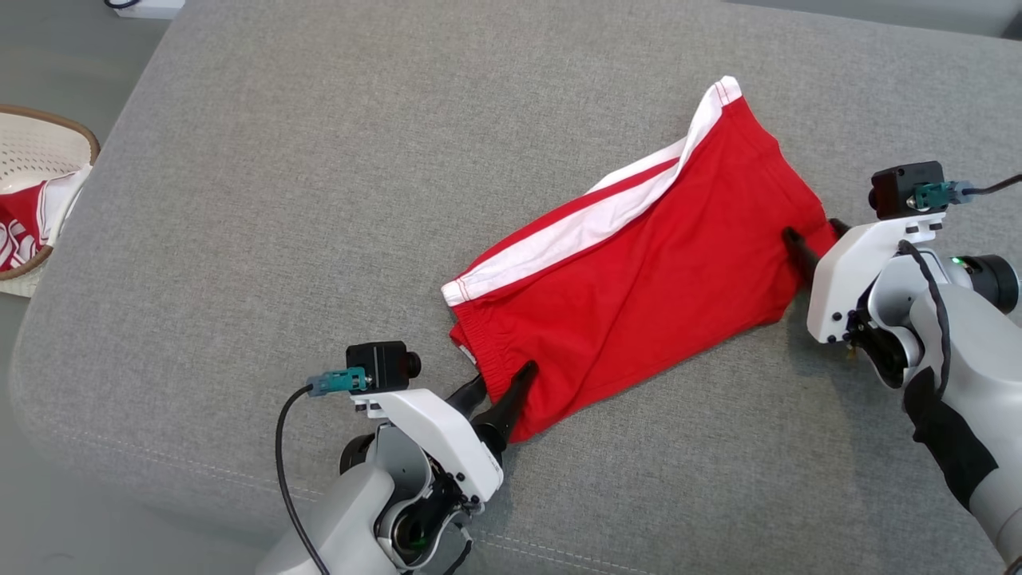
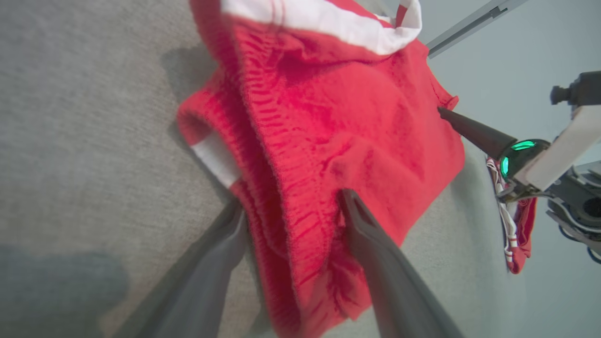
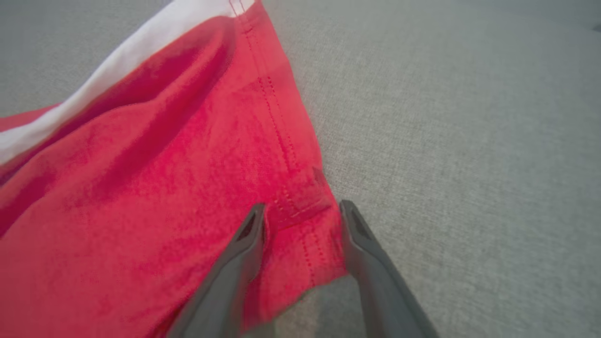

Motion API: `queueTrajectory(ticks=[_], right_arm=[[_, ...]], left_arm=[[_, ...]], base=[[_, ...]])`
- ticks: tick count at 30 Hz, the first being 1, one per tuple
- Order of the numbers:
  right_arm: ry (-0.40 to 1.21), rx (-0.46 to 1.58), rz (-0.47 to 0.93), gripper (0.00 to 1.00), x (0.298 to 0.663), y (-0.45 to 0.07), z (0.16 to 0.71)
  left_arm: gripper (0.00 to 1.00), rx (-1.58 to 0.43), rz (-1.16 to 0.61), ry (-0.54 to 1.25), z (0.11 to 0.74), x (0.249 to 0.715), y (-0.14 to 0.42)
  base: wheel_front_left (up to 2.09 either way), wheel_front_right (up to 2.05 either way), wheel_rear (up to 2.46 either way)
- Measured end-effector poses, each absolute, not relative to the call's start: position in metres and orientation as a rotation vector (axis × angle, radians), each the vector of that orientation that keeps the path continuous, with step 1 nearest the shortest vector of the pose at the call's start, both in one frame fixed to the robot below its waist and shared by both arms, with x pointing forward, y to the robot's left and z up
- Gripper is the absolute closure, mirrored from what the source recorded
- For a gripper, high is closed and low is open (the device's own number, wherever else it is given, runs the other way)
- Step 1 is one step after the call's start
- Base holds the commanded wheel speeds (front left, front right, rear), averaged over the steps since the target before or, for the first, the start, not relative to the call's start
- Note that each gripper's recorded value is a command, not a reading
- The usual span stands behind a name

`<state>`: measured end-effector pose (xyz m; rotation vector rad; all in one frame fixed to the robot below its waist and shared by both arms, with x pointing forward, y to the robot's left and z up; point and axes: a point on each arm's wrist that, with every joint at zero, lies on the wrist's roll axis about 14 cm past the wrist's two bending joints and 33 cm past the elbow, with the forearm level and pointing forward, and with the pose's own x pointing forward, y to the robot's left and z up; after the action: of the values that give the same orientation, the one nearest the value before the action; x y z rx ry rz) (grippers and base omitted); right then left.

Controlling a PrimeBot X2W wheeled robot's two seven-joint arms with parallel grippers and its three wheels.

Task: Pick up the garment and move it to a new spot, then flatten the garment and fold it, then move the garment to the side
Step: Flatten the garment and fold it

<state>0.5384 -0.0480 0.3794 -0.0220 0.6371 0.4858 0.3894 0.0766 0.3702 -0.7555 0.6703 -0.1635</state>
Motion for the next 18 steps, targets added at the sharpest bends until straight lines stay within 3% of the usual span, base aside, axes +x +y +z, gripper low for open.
queueTrajectory(ticks=[1,2,13,18], right_arm=[[0.649,-0.021,0.487,1.00,0.537,-0.048,0.379],[0.663,-0.013,0.486,1.00,0.535,-0.047,0.377],[0.630,0.151,0.442,1.00,0.527,-0.052,0.383],[0.563,0.269,0.420,1.00,0.509,-0.056,0.387]], left_arm=[[0.95,-0.755,-0.169,0.671,0.370,0.390,0.076],[1.00,-0.766,-0.171,0.677,0.370,0.390,0.075],[1.00,-0.814,-0.187,0.691,0.369,0.386,0.076],[1.00,-0.782,-0.175,0.651,0.378,0.392,0.103]], base=[[0.00,0.00,0.00],[0.00,0.00,0.00],[0.00,0.00,0.00],[0.00,0.00,0.00]])
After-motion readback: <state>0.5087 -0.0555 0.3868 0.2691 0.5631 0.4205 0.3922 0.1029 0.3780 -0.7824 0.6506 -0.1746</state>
